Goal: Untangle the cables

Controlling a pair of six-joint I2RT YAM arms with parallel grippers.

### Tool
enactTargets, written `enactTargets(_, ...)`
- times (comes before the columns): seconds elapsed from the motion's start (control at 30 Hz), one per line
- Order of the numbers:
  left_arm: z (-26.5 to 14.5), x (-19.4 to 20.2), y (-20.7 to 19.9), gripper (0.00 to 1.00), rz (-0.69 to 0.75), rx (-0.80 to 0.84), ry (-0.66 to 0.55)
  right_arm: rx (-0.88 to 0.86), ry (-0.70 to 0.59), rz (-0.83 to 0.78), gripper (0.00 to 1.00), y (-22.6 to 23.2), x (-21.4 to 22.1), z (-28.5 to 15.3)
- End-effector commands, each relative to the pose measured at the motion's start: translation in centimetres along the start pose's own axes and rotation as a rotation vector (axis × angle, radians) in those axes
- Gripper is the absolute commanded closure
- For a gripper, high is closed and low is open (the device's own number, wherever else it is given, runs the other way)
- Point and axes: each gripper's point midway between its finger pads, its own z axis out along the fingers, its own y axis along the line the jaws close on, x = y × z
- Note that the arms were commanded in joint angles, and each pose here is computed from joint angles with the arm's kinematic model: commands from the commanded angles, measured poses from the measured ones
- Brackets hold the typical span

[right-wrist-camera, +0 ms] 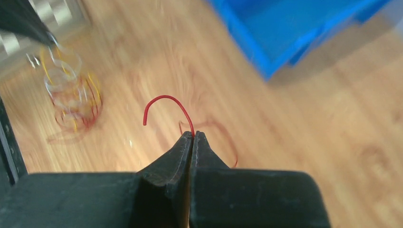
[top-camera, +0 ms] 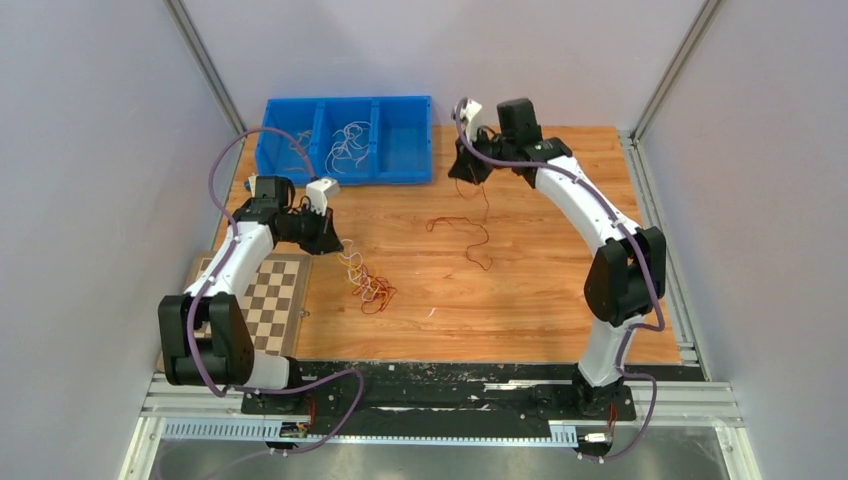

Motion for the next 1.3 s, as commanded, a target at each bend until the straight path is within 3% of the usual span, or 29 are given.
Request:
enactTargets(0.0,0.2,-0.7,0.1,1.00,-0.002,0.011,-0.024,0.000,0.184,-0.041,1.00,1.4,7.5,-1.5)
enactTargets(0.2,0.4,-1.1,0.3,1.00,-0.023,0.022,-0.022,0.089,0.372,-0.025,1.00,-1.6,14.1,-0.3)
enactTargets(0.27,0.5,-1.2,0.3,1.00,-0.026,0.023,-0.024,0.070,0.413,-0.005,0.96,-1.8,15.6,0.6)
enactTargets(0.3,0.4,-1.3,0.3,1.00,-0.026,0.022,-0.026,0.057,0.435,0.010,0.90,-1.9,16.4,1.0)
enactTargets(0.43,0.3,-1.4,0.3,1.00,-0.022,0.013,-0.027,0.014,0.505,0.060,0.42,-2.0,18.7,2.1)
enactTargets(0.53,0.1,-1.3,0.2,1.00,-0.018,0.009,-0.028,0.009,0.517,0.090,0.21,-2.3,19.3,2.2)
enactTargets(0.67,-0.1,-0.7,0.0,1.00,-0.013,0.002,-0.024,-0.025,0.501,0.147,0.02,-2.0,19.6,1.6)
enactTargets(0.9,-0.2,-0.1,-0.2,1.00,-0.012,0.004,-0.018,-0.075,0.480,0.208,0.00,-0.9,19.7,1.9)
enactTargets(1.2,-0.1,-0.4,-0.1,1.00,-0.013,0.006,-0.019,0.078,0.551,0.164,0.00,-2.6,21.7,4.5)
enactTargets(1.27,0.0,-0.4,0.0,1.00,-0.013,0.005,-0.019,0.127,0.575,0.145,0.06,-3.3,22.4,4.8)
